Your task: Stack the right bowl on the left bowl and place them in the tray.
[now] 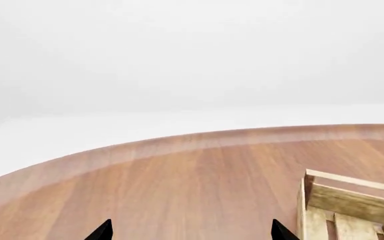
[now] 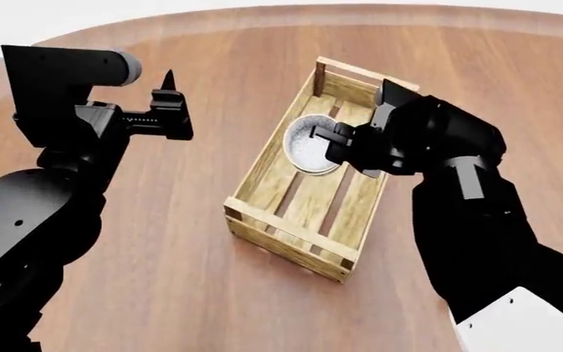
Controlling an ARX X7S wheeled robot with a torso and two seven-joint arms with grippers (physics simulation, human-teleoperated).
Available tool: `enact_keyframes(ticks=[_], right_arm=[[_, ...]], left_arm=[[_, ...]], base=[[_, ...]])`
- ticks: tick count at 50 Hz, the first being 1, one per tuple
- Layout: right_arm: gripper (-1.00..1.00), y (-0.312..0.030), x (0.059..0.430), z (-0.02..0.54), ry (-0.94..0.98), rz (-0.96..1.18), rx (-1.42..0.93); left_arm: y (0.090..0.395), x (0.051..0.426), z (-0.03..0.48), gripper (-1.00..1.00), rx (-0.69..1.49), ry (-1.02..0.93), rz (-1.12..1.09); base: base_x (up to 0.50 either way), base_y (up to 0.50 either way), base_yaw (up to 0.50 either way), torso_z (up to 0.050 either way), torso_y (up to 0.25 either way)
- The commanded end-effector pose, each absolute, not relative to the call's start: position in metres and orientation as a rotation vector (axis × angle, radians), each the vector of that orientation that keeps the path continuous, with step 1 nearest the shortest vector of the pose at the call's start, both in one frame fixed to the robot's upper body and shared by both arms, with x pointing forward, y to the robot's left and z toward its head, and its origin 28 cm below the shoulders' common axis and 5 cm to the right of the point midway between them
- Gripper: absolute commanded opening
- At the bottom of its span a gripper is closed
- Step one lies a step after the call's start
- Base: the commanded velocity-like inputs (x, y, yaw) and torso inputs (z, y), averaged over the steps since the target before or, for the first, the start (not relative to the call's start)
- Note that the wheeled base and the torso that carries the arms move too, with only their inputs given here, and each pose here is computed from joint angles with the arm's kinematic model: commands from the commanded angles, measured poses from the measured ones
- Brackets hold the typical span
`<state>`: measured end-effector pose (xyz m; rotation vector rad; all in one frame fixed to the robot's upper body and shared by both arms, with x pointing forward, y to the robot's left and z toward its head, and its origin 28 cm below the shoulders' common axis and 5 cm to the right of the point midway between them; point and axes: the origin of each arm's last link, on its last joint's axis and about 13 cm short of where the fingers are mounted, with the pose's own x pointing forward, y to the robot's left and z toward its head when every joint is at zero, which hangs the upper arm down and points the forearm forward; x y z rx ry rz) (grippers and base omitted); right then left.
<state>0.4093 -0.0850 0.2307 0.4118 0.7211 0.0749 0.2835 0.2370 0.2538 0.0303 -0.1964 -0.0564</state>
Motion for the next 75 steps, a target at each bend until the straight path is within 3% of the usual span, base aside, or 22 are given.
enact_keyframes(ticks=[1, 37, 38, 51, 57, 75], right_arm=[[-1.0, -0.081, 0.41, 0.237, 0.697, 0.13, 0.441], [-1.0, -0.079, 0.412, 0.244, 0.657, 0.145, 0.383], [1.0, -0.079, 0.412, 0.244, 0.658, 0.144, 0.378], [1.0, -0.081, 0.418, 0.256, 0.554, 0.09, 0.347], [1.0, -0.081, 0.424, 0.271, 0.414, 0.065, 0.296], [1.0, -0.084, 0.425, 0.304, 0.305, 0.11, 0.272]], left_arm=[[0.237, 0.284, 0.253, 1.0, 0.029, -0.198, -0.059], [0.24, 0.285, 0.25, 1.0, -0.01, -0.186, -0.066], [0.24, 0.285, 0.25, 1.0, -0.009, -0.186, -0.066], [0.24, 0.284, 0.252, 1.0, -0.014, -0.191, -0.069], [0.24, 0.284, 0.251, 1.0, -0.014, -0.19, -0.07], [0.24, 0.281, 0.253, 1.0, -0.019, -0.19, -0.069]], base=[[0.0, 0.0, 0.0, 0.0, -0.088], [0.0, 0.0, 0.0, 0.0, -0.061], [0.0, 0.0, 0.0, 0.0, 0.0], [0.0, 0.0, 0.0, 0.0, 0.0], [0.0, 0.0, 0.0, 0.0, 0.0], [0.0, 0.0, 0.0, 0.0, 0.0]])
